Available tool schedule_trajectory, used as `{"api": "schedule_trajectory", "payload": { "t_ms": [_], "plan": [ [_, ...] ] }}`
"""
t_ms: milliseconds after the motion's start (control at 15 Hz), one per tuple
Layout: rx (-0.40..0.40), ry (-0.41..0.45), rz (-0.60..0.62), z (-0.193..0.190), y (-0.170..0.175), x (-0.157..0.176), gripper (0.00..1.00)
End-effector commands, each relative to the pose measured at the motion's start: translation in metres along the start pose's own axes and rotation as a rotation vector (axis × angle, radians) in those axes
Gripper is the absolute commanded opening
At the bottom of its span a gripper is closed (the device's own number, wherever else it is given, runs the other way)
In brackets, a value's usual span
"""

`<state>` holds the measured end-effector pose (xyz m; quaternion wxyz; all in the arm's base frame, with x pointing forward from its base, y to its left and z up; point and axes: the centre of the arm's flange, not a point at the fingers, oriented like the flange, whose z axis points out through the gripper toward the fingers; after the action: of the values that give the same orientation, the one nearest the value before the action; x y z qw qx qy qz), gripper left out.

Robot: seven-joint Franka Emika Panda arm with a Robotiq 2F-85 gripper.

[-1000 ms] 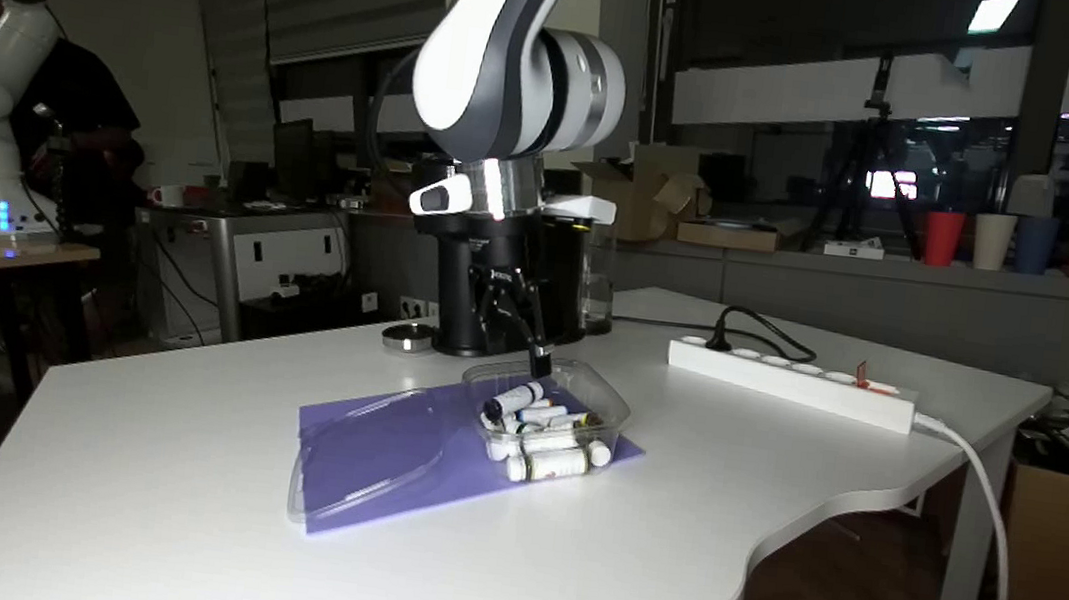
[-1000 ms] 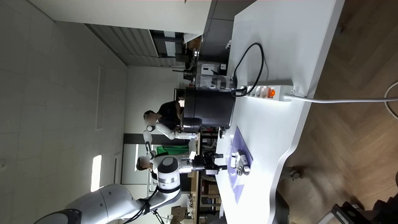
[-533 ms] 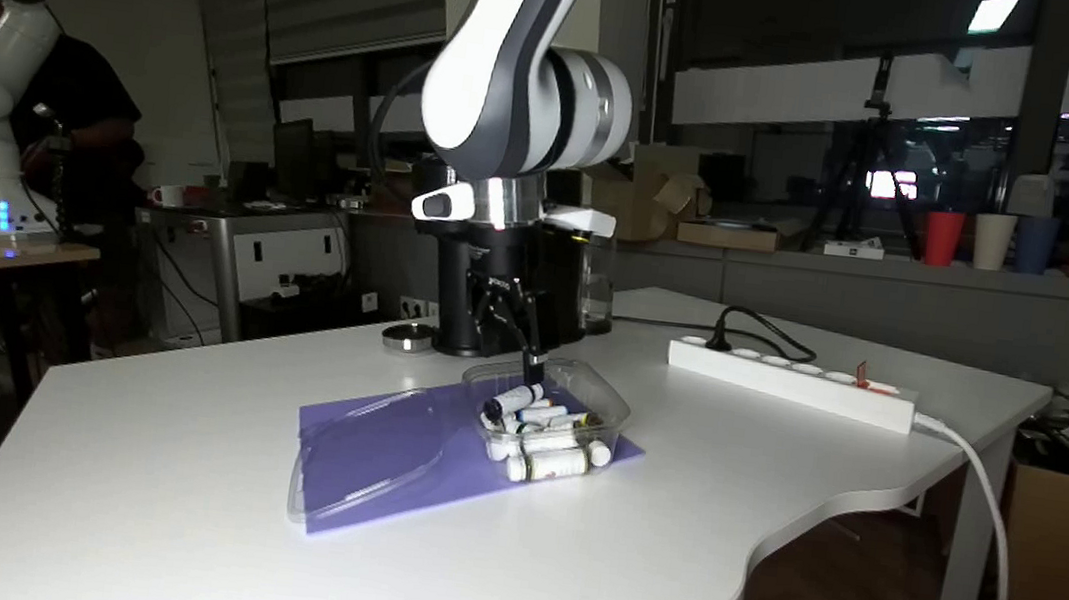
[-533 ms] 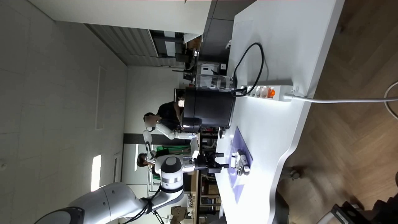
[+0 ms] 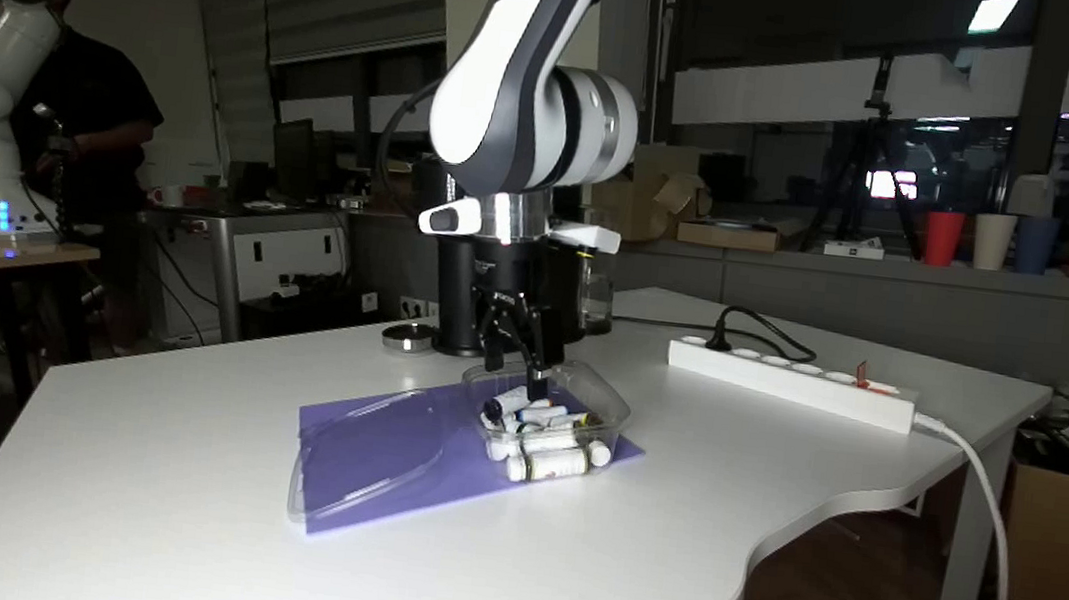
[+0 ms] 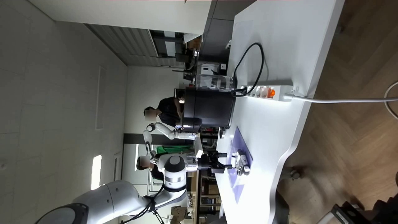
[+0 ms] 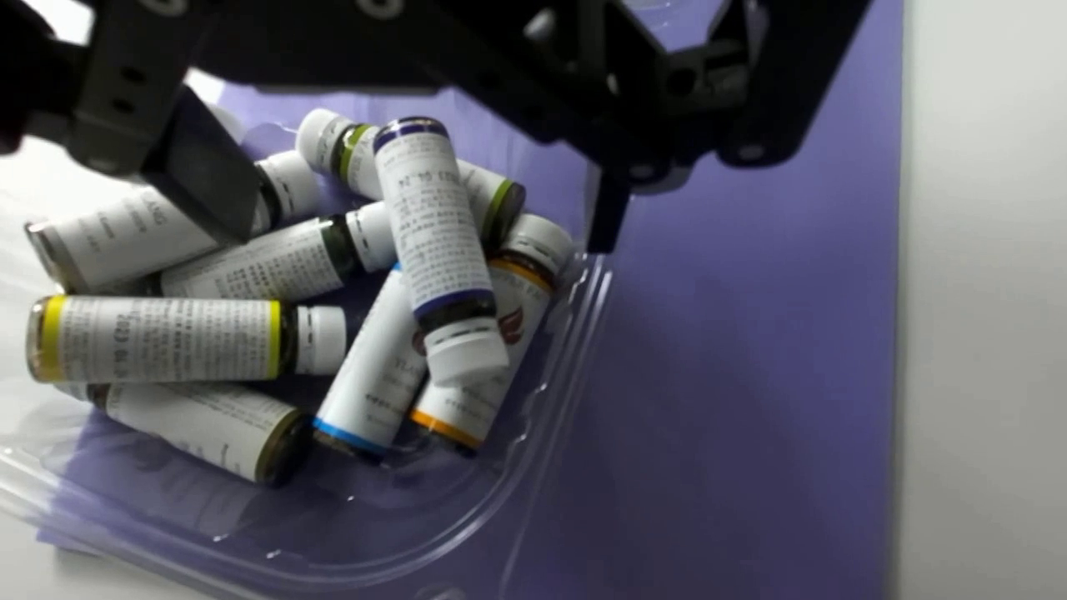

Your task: Move a bottle from the container to the mat

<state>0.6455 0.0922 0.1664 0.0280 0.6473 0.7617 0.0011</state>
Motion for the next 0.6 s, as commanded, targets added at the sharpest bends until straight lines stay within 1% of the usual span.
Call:
{"api": "schedule_trajectory", "payload": {
  "t_ms": [0,333,533],
  "plan": [
    [0.002,0.029,0.0,0.003,0.0,-0.003,1.0],
    [0.036,0.045,0.017,0.011,0.0,-0.003,1.0],
    [0.053,0.047,0.012,0.017,-0.008,0.005,1.0]
  ]
}}
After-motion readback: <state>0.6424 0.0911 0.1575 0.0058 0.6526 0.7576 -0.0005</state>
